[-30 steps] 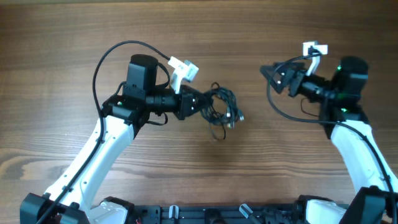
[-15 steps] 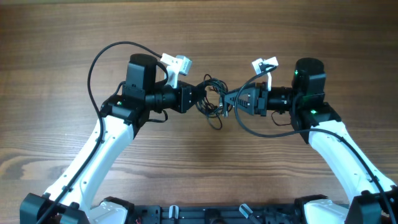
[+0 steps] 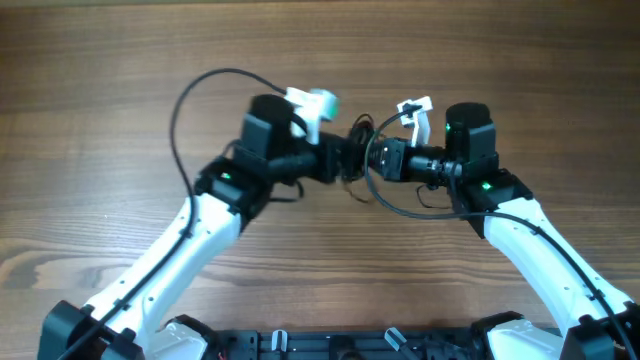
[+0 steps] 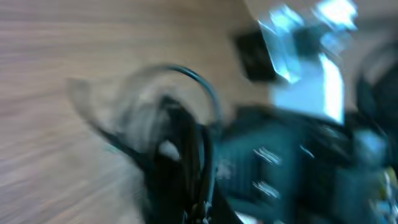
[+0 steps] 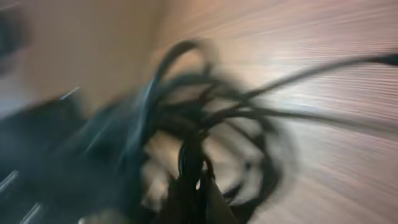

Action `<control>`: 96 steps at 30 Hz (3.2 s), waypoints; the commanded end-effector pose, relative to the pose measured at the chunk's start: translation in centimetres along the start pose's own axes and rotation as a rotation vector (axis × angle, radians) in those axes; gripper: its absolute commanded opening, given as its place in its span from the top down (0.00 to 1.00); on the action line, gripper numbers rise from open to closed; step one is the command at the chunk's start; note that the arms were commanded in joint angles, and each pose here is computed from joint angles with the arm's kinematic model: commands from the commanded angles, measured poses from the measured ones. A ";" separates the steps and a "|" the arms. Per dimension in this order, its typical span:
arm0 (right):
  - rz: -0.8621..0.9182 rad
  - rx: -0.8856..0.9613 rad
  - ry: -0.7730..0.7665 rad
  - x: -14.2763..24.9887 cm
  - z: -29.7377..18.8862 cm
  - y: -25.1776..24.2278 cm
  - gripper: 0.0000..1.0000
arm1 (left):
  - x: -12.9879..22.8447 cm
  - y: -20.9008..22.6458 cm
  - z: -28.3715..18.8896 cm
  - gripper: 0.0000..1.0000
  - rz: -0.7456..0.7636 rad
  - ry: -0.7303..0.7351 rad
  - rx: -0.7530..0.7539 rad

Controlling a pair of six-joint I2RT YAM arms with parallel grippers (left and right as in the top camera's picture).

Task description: Untangle cables

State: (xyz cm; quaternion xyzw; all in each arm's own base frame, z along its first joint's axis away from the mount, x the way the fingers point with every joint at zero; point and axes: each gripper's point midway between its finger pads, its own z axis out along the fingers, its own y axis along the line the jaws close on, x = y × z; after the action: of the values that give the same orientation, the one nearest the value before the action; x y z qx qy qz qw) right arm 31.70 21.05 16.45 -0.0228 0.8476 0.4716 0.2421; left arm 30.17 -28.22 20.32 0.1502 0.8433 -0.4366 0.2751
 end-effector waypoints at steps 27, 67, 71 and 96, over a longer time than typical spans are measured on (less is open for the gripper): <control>-0.048 -0.165 0.054 -0.1 -3.1 0.2 0.56 | 1.0 -1.5 -0.1 0.96 0.033 0.052 0.061; -0.070 -0.103 0.000 -0.6 -6.2 -1.6 0.53 | 1.9 -2.2 -2.1 0.96 0.342 0.095 0.245; -0.086 -0.115 -0.005 -0.8 -6.2 -1.4 0.55 | 2.2 -2.7 -1.9 0.96 0.352 0.104 0.256; 0.013 0.005 0.037 1.1 -5.9 -4.0 0.30 | -1.0 4.6 -1.6 0.96 -0.265 -0.066 -0.192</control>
State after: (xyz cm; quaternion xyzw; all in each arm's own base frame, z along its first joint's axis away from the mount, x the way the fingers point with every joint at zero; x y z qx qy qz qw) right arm 30.02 14.17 15.65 -0.0205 0.8507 0.4755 0.2232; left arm 31.78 -24.99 18.06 0.0805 0.8793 -0.3925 0.2574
